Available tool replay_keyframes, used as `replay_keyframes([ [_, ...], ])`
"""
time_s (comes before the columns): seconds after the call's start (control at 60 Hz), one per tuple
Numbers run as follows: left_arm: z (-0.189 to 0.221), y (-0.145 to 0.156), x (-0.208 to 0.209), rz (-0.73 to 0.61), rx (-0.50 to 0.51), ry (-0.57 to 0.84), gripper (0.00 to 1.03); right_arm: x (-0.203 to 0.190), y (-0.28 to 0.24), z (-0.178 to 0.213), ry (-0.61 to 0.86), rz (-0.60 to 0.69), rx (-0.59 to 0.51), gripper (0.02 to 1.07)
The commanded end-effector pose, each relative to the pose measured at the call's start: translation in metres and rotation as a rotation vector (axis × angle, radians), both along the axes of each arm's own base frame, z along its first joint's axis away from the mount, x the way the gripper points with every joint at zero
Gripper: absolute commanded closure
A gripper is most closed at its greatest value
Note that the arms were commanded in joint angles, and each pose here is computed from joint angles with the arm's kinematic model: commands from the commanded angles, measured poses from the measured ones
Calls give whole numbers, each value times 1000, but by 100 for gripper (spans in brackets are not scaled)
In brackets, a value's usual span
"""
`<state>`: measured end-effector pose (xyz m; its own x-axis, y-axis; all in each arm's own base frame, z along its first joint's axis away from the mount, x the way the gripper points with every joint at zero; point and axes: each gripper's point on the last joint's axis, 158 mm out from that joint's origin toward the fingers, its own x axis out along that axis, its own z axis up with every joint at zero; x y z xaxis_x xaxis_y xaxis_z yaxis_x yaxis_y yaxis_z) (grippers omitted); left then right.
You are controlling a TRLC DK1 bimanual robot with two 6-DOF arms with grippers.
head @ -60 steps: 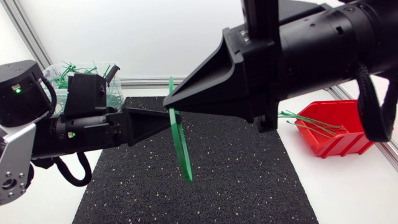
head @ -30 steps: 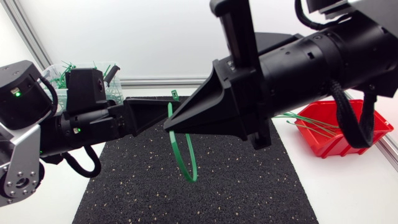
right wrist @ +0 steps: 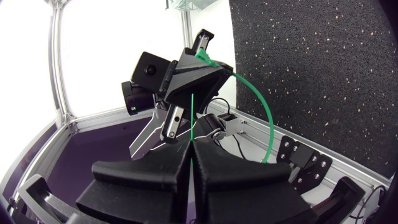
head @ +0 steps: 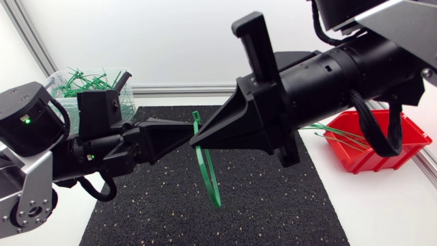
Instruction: Take a green cable tie from the red box, thread the tail through the head to close it, then place it in the transparent bin on the left.
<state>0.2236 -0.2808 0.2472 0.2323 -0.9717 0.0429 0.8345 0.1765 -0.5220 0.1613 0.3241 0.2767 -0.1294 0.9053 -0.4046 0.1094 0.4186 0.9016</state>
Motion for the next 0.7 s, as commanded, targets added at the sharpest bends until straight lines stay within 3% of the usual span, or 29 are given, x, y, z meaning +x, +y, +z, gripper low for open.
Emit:
replay_keyframes([
  [0.0, -2, 0, -6, -11, -1, -28, 100, 1, -4, -10, 59, -16, -22, 101],
  [0.683, -3, 2, -13, -1, -6, -48, 100, 4, 4, -6, 66, 6, -6, 101],
])
